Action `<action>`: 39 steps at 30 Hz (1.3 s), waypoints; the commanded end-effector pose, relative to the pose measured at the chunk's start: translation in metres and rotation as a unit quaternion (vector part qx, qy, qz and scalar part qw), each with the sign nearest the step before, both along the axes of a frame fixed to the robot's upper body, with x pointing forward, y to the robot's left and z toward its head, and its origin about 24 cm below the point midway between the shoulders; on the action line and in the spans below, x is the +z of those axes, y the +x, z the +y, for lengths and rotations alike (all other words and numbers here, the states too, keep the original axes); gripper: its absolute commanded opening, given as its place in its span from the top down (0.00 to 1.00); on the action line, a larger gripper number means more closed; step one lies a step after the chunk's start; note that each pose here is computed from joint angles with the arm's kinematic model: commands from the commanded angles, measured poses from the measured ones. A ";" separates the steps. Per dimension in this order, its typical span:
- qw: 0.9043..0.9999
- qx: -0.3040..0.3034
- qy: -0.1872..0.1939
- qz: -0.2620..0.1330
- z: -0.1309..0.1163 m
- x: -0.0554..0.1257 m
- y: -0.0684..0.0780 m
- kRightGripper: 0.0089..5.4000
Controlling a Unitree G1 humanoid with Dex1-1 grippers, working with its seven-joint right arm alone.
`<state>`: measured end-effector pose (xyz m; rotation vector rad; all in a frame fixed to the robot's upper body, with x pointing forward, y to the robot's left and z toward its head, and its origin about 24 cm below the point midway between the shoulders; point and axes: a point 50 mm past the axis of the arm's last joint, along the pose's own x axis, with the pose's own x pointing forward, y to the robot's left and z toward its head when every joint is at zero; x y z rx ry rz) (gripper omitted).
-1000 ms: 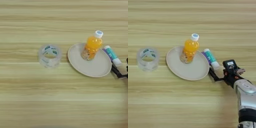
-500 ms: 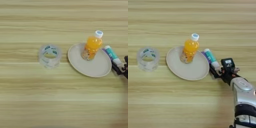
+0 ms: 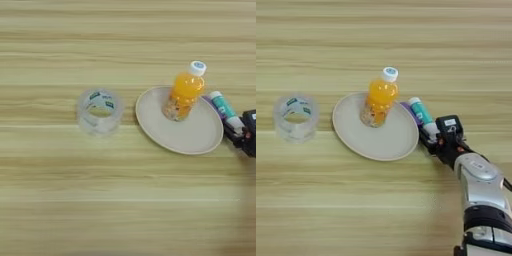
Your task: Move the objects on the table
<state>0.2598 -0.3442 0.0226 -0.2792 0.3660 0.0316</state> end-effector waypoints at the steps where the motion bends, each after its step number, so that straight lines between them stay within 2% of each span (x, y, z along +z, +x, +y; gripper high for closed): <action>1: 0.998 0.005 -0.028 -0.056 -0.005 0.032 0.017 0.64; 3: 0.998 0.006 -0.027 -0.056 -0.004 0.033 0.017 0.68; 8: 0.998 0.003 -0.029 -0.063 -0.004 0.035 0.018 0.68; 23: 0.990 -0.006 -0.055 -0.131 -0.005 0.067 0.017 0.69; 29: 0.987 0.021 -0.067 -0.147 0.010 0.076 0.012 0.69; 39: 0.985 0.082 -0.077 -0.129 0.039 0.074 0.004 0.69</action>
